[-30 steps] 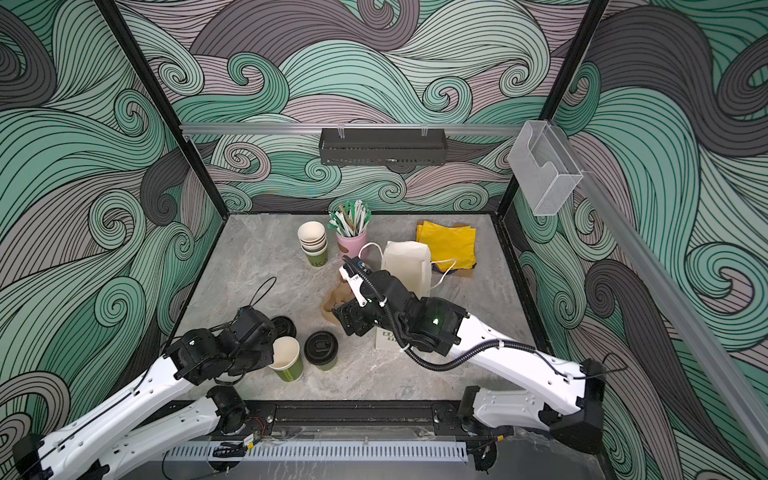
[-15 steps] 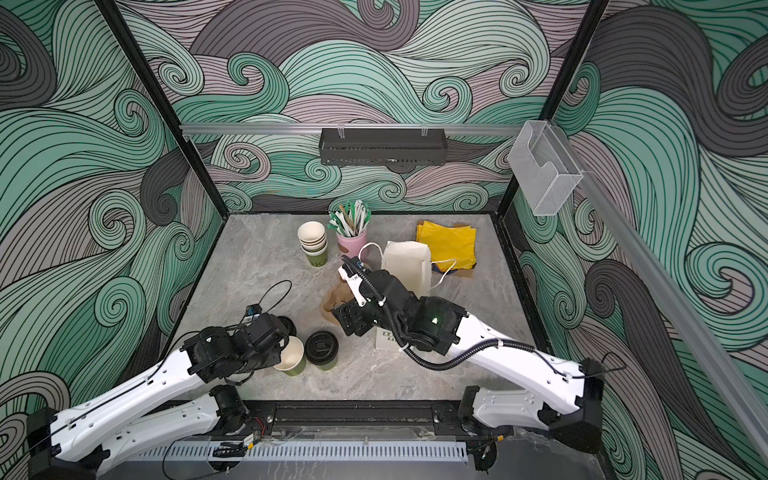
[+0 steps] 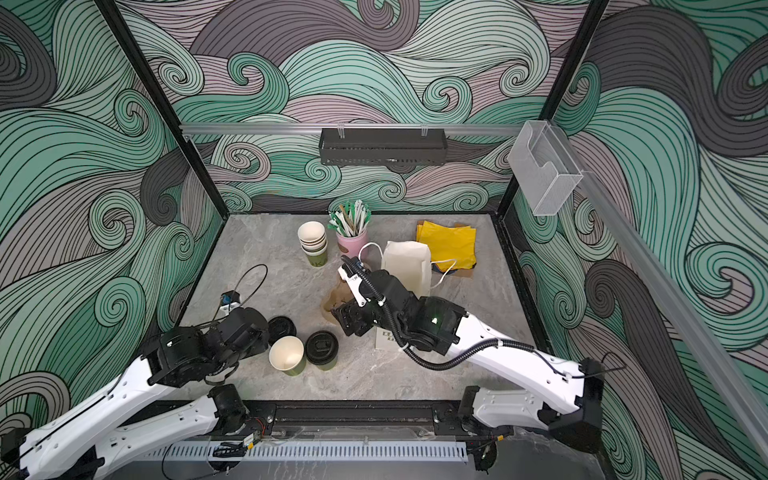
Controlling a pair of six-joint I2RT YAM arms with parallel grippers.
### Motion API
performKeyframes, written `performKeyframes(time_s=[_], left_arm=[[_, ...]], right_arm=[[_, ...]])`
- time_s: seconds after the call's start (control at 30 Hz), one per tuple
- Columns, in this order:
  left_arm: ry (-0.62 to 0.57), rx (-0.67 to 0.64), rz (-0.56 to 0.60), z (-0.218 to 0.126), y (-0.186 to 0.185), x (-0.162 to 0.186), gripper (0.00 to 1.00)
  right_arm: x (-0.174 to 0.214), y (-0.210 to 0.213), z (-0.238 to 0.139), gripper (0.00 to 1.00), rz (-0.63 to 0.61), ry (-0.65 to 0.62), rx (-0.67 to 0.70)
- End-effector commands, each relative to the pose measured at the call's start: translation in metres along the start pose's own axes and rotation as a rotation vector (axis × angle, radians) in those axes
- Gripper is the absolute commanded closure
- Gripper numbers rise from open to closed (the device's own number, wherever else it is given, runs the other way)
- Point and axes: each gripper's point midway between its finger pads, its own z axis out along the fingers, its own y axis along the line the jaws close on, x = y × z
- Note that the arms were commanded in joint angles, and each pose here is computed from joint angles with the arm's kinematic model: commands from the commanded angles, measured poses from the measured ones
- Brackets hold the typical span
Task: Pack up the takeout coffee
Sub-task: 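Set the green cup down beside the lidded cup with the left gripper, then grasp the black lid on the table with the left gripper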
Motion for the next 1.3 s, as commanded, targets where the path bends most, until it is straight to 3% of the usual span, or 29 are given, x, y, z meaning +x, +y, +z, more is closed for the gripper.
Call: performKeyframes(time_s=[0.0,0.2,0.47,0.73,0.93,1.27], left_arm=[[-0.017,-0.132,0.025,0.007,0.021,-0.010,0.46],[0.115,-0.081,0.030,0.052,0.002,-0.017,0.38],[0.299,-0.035,0.121,0.098,-0.025,-0.014,0.28],[0.499,-0.067,0.162,0.117,-0.021,0.002,0.21],[0.533,-0.089,0.158,0.128,-0.016,0.004,0.14],[0.563,-0.127,0.134,0.135,-0.001,0.019,0.12]], right_arm=[[-0.007,0.002,0.000,0.22,0.006,-0.006,-0.008],[-0.005,0.004,0.002,0.22,0.010,0.007,-0.013],[-0.002,0.002,0.004,0.22,0.013,0.026,0.000],[0.000,0.002,0.009,0.22,0.014,0.042,0.001],[0.002,0.003,0.011,0.22,0.017,0.055,0.000],[0.004,0.001,0.012,0.22,0.027,0.059,0.003]])
